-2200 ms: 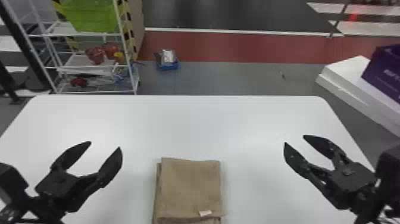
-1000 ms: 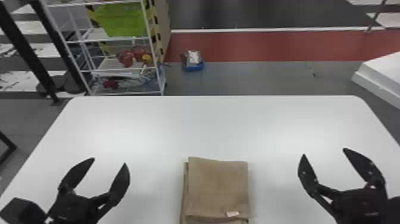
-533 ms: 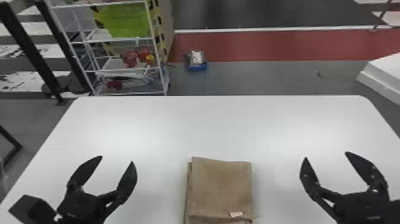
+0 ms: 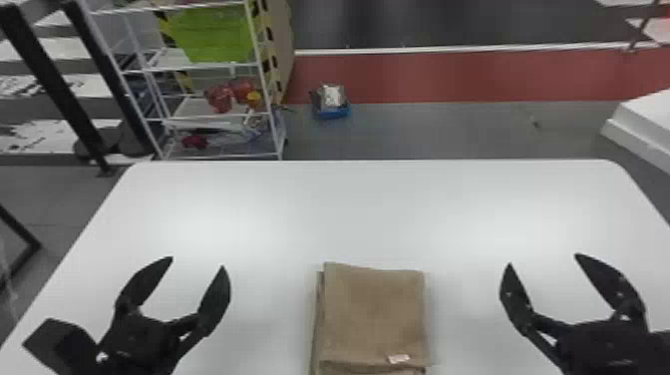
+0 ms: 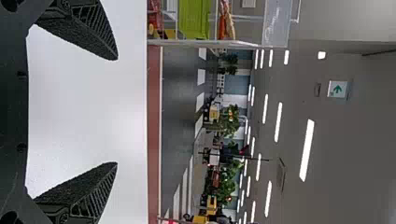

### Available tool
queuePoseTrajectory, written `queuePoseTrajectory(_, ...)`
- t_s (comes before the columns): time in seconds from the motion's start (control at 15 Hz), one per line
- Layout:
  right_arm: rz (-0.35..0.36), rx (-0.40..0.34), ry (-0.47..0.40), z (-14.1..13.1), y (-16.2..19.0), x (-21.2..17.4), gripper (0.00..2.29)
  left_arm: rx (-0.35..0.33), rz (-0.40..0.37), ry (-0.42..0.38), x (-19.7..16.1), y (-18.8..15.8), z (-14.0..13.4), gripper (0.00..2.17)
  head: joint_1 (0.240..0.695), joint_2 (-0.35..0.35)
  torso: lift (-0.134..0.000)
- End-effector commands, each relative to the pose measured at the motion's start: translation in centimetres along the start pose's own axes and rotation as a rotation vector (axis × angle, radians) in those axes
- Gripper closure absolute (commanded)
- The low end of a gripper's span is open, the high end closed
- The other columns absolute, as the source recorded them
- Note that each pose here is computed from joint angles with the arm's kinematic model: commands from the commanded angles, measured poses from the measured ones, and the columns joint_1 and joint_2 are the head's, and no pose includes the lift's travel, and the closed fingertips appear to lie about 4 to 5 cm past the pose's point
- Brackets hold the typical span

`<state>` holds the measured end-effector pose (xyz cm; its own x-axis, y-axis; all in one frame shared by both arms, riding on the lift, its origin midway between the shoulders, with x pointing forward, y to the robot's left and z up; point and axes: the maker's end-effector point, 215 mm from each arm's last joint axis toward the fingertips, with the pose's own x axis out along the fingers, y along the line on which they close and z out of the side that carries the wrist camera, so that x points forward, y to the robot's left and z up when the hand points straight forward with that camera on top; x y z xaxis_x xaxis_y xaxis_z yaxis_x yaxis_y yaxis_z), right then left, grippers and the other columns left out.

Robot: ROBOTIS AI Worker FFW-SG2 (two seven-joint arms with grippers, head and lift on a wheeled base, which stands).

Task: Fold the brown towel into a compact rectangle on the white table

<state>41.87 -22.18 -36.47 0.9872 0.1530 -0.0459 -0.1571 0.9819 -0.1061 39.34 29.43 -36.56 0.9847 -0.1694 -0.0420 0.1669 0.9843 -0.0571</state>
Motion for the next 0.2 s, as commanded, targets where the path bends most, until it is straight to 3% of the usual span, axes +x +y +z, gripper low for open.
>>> queuePoseTrajectory(0.0, -0.010, 0.010, 0.001, -0.05, 0.02, 0.05, 0.09, -0.006, 0.005, -0.001, -0.02, 0.04, -0.04, 0.08, 0.695, 0.101, -0.123)
queuePoseTrajectory(0.13, -0.008, 0.011, 0.000, 0.05, 0.09, 0.07, 0.09, -0.007, 0.002, -0.003, 0.04, -0.13, 0.02, 0.08, 0.695, 0.101, -0.123)
